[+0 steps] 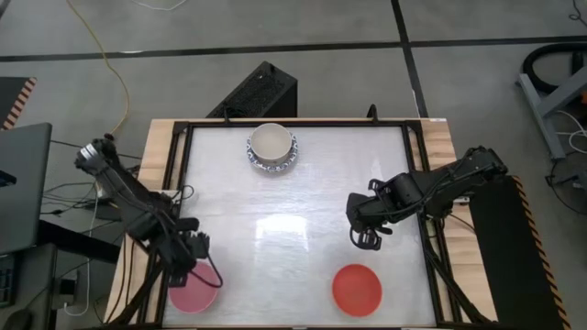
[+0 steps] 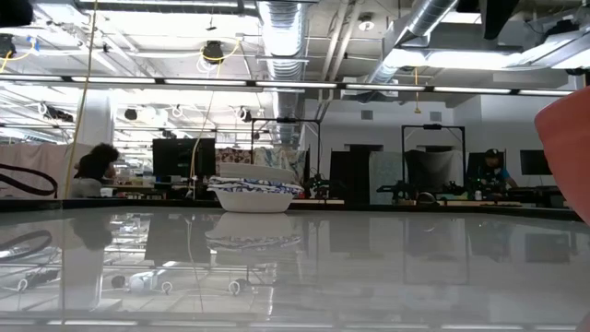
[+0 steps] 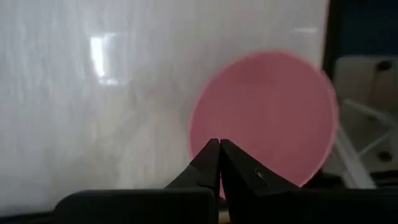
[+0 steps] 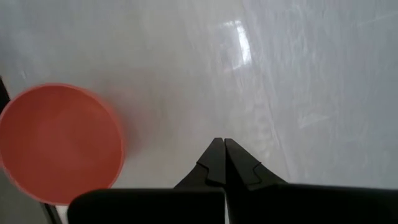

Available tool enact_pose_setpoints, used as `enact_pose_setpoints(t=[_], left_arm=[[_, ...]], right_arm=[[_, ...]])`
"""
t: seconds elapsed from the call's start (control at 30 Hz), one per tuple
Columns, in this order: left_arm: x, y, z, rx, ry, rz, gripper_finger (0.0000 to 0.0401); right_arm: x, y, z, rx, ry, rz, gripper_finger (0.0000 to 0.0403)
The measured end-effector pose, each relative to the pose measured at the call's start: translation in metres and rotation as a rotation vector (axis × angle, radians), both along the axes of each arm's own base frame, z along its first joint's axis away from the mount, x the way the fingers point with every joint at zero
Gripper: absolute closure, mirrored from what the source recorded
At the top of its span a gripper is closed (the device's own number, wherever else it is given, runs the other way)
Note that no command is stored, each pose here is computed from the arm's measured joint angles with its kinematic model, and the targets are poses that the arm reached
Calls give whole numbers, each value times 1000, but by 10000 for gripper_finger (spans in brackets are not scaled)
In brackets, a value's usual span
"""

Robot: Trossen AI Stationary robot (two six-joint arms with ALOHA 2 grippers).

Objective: Nest bowls inside each other
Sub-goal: Stack the pink bowl on top of the white bowl

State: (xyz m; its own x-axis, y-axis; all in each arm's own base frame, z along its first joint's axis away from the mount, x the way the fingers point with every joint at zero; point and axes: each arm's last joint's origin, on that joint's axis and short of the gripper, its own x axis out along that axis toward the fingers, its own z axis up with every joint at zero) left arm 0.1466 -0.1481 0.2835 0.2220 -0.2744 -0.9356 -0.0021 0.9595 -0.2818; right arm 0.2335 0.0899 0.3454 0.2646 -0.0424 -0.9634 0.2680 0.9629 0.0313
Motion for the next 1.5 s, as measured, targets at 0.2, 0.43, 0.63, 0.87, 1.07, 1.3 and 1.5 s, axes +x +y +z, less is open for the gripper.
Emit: enact_pose_setpoints(t=[0.2,0.43,0.63,0.87,1.07,1.3,1.5], left_arm=[[-2,-15,-13,38,82,9,401],[-5,-45,-23,-69,132,-65,401],[0,-61,-42,-14,159,-106,401],[12,-69,-69,82,197,-196,401],[29,-61,-78,163,141,-232,401],[35,-50,-85,292,41,-385,401],[34,-37,-107,362,23,-495,401]], right_arm=[[0,-1,0,-27,-11,-7,394],[1,-1,0,-45,-26,-24,394],[2,-1,1,-43,-32,-24,394],[2,-1,1,-42,-33,-24,394],[2,-1,1,-43,-32,-23,394],[2,-1,1,-43,-32,-24,394],[1,-1,1,-38,-36,-24,394]])
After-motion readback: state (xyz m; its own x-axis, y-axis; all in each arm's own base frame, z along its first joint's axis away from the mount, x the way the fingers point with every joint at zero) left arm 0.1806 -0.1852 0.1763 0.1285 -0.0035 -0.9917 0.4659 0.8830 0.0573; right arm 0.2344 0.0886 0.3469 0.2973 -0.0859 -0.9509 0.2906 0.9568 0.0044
